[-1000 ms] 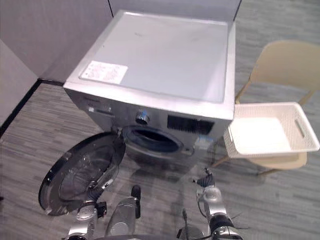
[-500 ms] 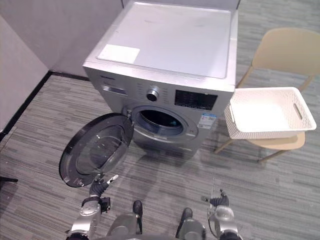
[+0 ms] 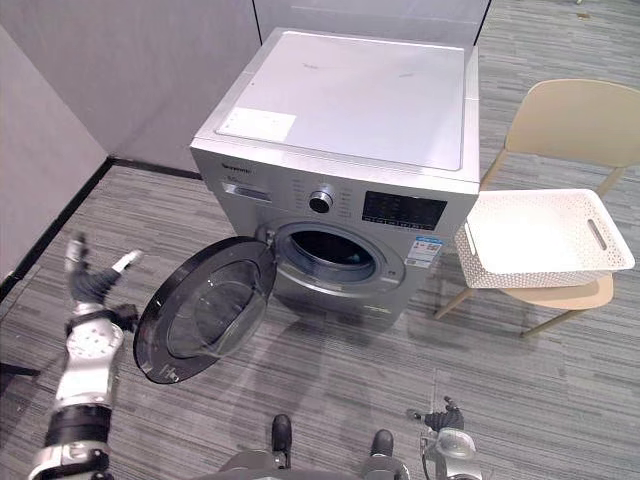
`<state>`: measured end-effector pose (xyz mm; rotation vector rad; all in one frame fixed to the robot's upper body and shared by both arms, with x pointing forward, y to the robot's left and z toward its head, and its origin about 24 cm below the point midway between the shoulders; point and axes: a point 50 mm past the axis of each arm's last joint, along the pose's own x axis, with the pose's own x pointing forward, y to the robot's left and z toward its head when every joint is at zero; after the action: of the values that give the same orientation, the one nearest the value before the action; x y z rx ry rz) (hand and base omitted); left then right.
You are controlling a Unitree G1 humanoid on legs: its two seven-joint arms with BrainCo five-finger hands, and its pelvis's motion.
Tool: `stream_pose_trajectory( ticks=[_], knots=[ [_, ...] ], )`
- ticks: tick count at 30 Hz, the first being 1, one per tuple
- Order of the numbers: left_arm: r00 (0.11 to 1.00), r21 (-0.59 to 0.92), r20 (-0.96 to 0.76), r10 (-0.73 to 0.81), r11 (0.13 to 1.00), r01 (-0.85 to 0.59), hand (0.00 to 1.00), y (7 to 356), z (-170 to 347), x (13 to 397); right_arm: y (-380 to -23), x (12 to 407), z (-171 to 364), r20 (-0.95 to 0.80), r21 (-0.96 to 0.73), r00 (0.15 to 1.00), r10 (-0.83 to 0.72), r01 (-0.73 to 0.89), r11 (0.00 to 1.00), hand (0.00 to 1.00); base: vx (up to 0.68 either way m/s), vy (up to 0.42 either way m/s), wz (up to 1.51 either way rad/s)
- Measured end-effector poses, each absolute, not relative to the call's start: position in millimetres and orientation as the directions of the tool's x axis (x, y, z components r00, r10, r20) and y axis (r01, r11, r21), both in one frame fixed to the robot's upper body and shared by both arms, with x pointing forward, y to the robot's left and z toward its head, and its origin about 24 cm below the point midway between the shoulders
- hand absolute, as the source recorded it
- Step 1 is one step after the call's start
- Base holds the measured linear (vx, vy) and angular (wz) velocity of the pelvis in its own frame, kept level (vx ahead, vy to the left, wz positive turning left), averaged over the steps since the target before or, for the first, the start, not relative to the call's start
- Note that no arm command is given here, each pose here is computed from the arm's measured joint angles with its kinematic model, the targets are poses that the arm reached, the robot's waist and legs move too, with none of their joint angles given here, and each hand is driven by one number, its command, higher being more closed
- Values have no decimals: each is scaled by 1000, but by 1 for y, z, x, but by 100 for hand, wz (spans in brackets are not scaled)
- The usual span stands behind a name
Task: Pick up the laundry basket with both hands and put the clothes into the washing machine.
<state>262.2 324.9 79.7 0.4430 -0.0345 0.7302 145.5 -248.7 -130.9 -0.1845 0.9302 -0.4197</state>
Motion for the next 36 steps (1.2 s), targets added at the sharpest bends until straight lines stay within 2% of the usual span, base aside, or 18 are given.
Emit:
stream_pose_trajectory(
  ticks=[7,12,16,19,23,26,29,31,34,36],
  knots=[
    [644,519,279,712,452,-725,0,386,141,281,-236,184,-113,-665,-301,642,-382,237,924,0,-5,-17,-13],
    [671,579,256,696,445,-683,0,391,162,304,-218,200,-101,-605,-258,724,-331,215,942,0,-66,-13,-10],
    [722,605,189,666,500,-620,0,385,163,320,-203,211,-89,-539,-203,790,-293,216,955,0,-115,-26,-27],
    [751,607,144,644,542,-581,0,378,156,325,-202,206,-90,-540,-204,791,-288,209,956,0,-111,-52,-24],
    [744,565,113,658,573,-593,0,374,145,326,-204,205,-91,-543,-209,788,-291,208,955,0,-67,-78,-6],
    [772,574,39,634,619,-537,0,360,109,320,-205,203,-94,-559,-213,775,-296,211,954,0,-9,-73,-7],
    [810,565,-26,586,677,-472,0,334,70,309,-206,195,-102,-598,-219,743,-299,207,954,0,48,-28,7],
    [856,533,-92,509,751,-389,0,300,39,302,-212,191,-105,-616,-227,720,-320,227,947,0,68,3,16],
    [881,453,-178,438,831,-322,0,260,6,286,-214,191,-105,-620,-230,719,-312,214,949,0,86,31,3],
    [903,390,-269,335,895,-216,0,221,-21,269,-215,190,-106,-630,-251,712,-311,192,949,0,115,52,4]
  ],
)
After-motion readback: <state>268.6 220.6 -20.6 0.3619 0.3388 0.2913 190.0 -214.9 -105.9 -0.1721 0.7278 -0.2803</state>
